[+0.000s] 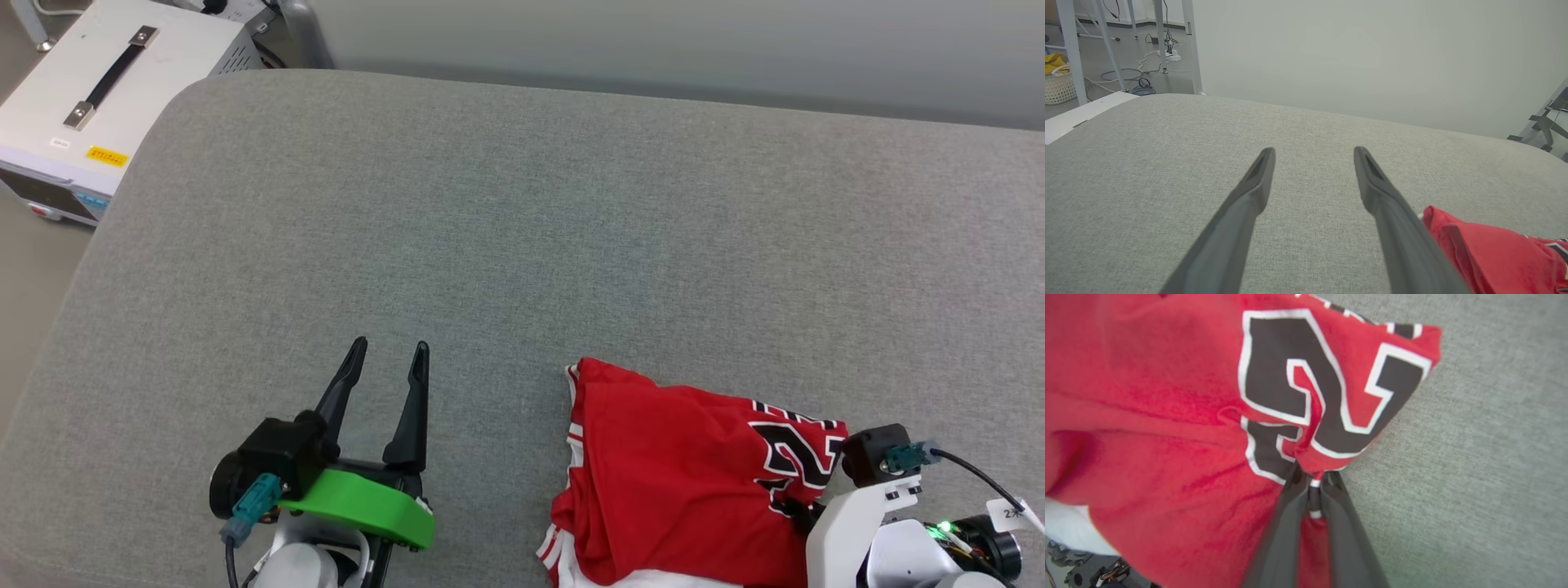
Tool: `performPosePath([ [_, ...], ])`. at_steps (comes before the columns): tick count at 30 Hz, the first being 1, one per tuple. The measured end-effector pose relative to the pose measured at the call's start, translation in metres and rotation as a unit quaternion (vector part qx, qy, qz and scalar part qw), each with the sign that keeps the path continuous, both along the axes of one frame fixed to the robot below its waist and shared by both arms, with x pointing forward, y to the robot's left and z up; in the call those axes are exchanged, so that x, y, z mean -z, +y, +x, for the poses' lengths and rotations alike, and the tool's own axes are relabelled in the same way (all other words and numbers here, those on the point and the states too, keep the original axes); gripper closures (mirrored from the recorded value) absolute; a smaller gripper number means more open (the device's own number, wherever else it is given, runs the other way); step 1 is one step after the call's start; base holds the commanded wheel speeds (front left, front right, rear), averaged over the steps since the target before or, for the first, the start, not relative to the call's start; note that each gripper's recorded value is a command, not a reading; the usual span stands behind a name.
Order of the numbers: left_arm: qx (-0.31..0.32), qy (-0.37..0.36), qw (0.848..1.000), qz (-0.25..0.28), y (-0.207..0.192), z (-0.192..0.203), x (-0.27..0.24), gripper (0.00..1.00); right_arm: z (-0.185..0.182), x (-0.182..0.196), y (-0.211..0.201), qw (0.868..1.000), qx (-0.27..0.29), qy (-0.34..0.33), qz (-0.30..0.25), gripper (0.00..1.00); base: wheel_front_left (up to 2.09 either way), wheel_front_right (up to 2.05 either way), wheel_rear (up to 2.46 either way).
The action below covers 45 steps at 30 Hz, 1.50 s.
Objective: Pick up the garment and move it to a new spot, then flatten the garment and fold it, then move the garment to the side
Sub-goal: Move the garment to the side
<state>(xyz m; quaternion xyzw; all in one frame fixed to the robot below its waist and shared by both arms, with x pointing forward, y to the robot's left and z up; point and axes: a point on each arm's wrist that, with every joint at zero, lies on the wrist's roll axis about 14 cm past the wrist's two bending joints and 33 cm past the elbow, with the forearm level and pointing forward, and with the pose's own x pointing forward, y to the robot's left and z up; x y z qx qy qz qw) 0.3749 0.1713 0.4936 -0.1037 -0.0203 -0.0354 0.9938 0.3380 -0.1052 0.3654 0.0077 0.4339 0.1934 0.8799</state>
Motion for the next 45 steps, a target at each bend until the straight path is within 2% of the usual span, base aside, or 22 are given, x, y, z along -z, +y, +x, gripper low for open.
performPosePath([
  [8, 0.031, -0.012, 0.999, -0.004, -0.02, 0.005, -0.007, 0.0, 0.02, -0.034, -0.026, 0.993, -0.031, -0.092, -0.07, 1.0, 0.0, 0.0, 0.0],
  [14, 0.1, -0.027, 0.995, -0.013, -0.066, 0.014, -0.015, 0.0, 0.029, -0.08, -0.08, 0.97, -0.055, -0.153, -0.179, 1.0, 0.0, 0.0, 0.0],
  [20, 0.17, -0.03, 0.985, -0.016, -0.111, 0.022, -0.014, 0.0, 0.029, -0.105, -0.142, 0.945, -0.055, -0.164, -0.276, 1.0, 0.0, 0.0, 0.0],
  [25, 0.232, -0.04, 0.972, -0.008, -0.146, 0.035, -0.014, 0.0, 0.029, -0.116, -0.206, 0.93, -0.017, -0.152, -0.335, 1.0, 0.0, 0.0, 0.0],
  [30, 0.282, -0.045, 0.958, -0.008, -0.174, 0.048, -0.008, 0.0, 0.027, -0.111, -0.267, 0.919, 0.041, -0.126, -0.372, 1.0, 0.0, 0.0, 0.0],
  [34, 0.299, -0.048, 0.953, -0.013, -0.184, 0.062, -0.004, 0.0, 0.023, -0.104, -0.301, 0.912, 0.077, -0.105, -0.389, 1.0, 0.0, 0.0, 0.0],
  [40, 0.32, -0.052, 0.946, -0.026, -0.197, 0.08, 0.0, 0.0, 0.017, -0.096, -0.359, 0.895, 0.152, -0.079, -0.412, 1.0, 0.0, 0.0, 0.0],
  [45, 0.325, -0.058, 0.943, -0.03, -0.198, 0.094, 0.004, 0.0, 0.018, -0.087, -0.389, 0.882, 0.195, -0.072, -0.422, 1.0, 0.0, 0.0, 0.0],
])
